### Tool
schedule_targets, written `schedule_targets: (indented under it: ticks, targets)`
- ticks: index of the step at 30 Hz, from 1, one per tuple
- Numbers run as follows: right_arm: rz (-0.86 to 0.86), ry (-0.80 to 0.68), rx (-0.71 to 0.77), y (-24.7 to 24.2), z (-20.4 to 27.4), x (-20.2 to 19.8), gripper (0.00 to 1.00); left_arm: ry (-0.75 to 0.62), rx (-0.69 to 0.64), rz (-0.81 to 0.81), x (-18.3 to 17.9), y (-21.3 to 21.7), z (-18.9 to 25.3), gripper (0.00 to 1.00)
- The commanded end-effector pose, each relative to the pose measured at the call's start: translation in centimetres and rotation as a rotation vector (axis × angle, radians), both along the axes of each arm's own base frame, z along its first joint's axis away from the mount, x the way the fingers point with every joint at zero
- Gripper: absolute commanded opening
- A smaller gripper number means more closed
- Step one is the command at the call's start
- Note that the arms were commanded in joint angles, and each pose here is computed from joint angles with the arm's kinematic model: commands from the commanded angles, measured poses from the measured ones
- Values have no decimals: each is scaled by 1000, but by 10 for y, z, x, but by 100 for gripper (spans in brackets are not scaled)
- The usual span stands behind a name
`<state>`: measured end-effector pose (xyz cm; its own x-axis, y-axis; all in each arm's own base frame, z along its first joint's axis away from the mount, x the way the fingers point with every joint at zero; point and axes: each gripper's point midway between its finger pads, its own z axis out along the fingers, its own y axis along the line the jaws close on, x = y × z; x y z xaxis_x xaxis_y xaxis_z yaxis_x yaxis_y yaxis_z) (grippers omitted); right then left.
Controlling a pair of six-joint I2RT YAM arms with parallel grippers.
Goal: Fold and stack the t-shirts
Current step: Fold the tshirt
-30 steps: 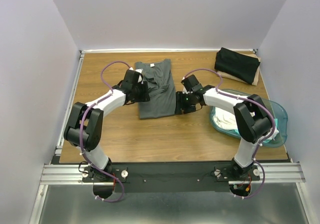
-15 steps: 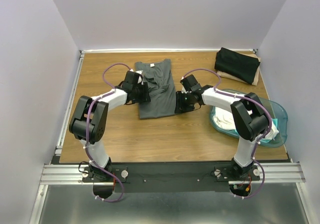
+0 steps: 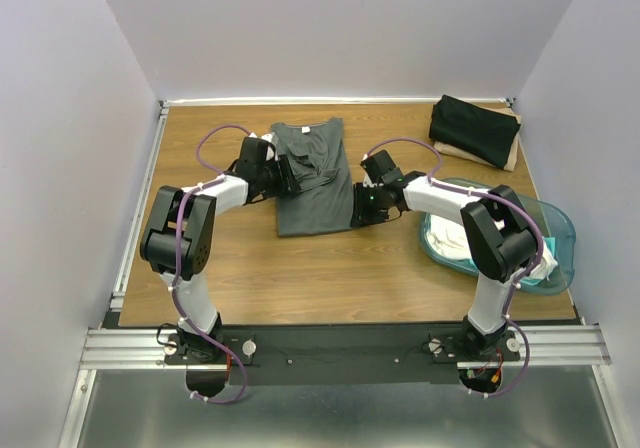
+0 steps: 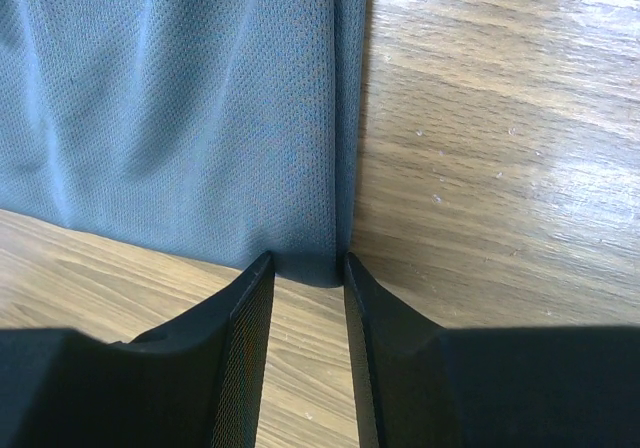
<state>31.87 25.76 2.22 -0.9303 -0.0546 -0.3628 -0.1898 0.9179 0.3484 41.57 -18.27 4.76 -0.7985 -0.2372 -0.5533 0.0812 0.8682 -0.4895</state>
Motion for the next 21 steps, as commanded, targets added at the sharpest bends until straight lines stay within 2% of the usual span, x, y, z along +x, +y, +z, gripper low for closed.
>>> schedule_targets:
  ticks: [1, 5, 11, 16, 21]
  targets:
    - [-5, 64, -47, -9, -25, -15, 41, -31, -78, -21, 11, -12, 10, 60]
    - [-5, 62, -46, -8, -25, -13, 41, -20, -119, -20, 11, -15, 5, 61]
    - [-2, 74, -47, -8, -29, -15, 40, -69, -220, 43, 28, -8, 20, 61]
    - [-1, 79, -48, -9, -30, -17, 40, -138, -225, 132, 50, 12, 37, 61]
    - [-3, 78, -51, -9, -30, -17, 40, -151, -219, 203, 61, 29, 42, 61]
